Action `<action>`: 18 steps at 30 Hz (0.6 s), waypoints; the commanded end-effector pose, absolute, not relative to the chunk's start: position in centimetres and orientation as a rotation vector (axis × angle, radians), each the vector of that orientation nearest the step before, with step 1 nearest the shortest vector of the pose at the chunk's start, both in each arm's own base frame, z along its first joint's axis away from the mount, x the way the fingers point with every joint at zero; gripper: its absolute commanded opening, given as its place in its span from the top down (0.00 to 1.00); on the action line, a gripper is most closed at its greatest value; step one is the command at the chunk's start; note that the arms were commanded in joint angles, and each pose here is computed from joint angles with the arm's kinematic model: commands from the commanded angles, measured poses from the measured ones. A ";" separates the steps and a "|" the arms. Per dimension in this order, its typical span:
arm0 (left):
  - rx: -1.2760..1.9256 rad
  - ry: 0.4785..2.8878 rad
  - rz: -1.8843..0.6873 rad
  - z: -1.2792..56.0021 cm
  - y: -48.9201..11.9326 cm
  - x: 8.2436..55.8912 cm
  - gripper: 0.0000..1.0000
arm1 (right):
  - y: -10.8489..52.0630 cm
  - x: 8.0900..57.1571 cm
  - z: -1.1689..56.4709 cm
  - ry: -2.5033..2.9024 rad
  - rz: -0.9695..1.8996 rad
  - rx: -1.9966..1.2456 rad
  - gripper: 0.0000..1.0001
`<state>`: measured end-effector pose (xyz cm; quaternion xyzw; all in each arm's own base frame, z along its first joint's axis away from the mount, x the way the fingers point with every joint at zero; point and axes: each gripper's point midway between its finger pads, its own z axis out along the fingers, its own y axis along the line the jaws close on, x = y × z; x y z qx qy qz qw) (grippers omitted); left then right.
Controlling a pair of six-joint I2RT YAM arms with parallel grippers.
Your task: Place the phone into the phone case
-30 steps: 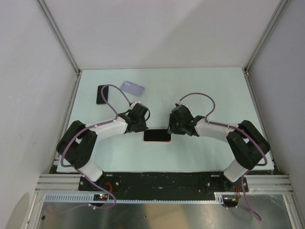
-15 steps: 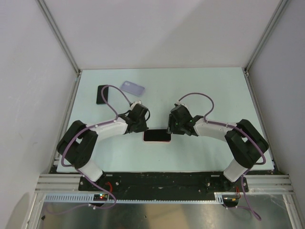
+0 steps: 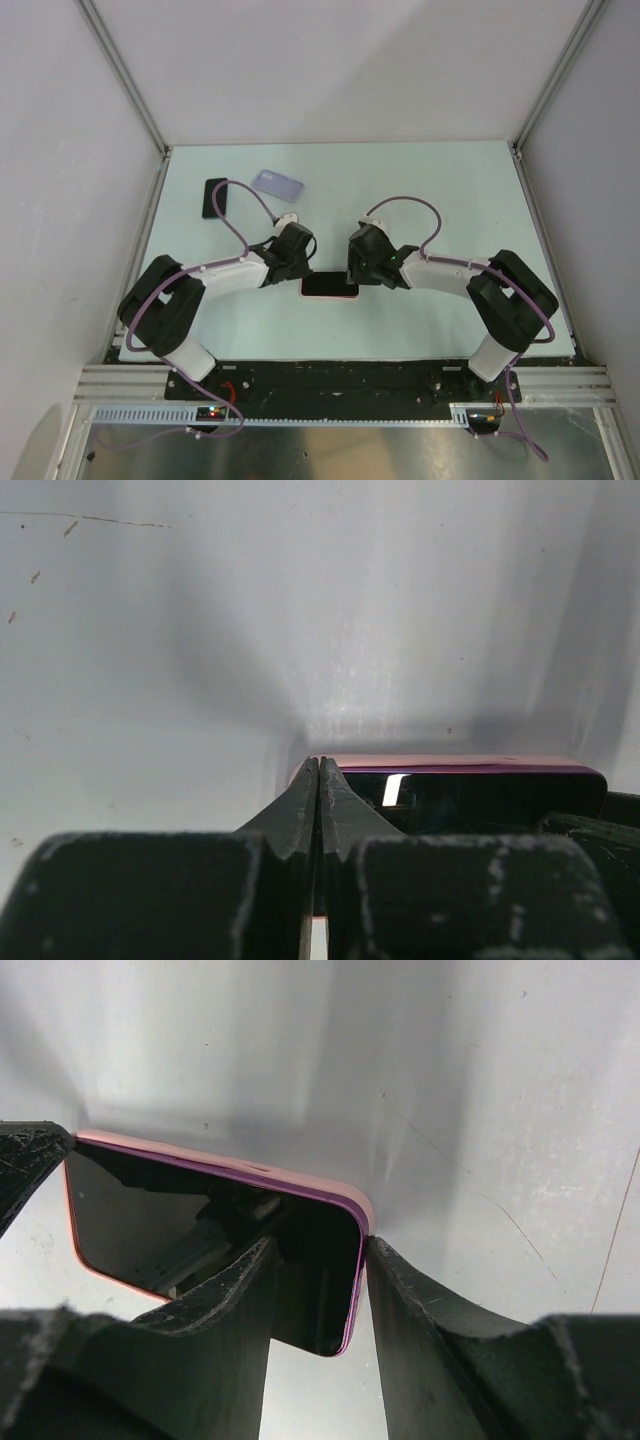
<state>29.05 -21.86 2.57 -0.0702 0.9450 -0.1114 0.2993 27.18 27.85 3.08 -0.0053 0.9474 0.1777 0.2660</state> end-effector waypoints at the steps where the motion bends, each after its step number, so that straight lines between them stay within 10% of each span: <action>1: -0.134 2.648 -0.196 -0.5 -20.2 25.4 0.95 | 27.3 26.2 1.9 2.599 0.404 -0.031 0.55; 18: -0.126 2.533 -0.412 5.3 -23.8 27.8 0.95 | 27.0 26.1 2.2 2.586 0.378 -0.041 0.55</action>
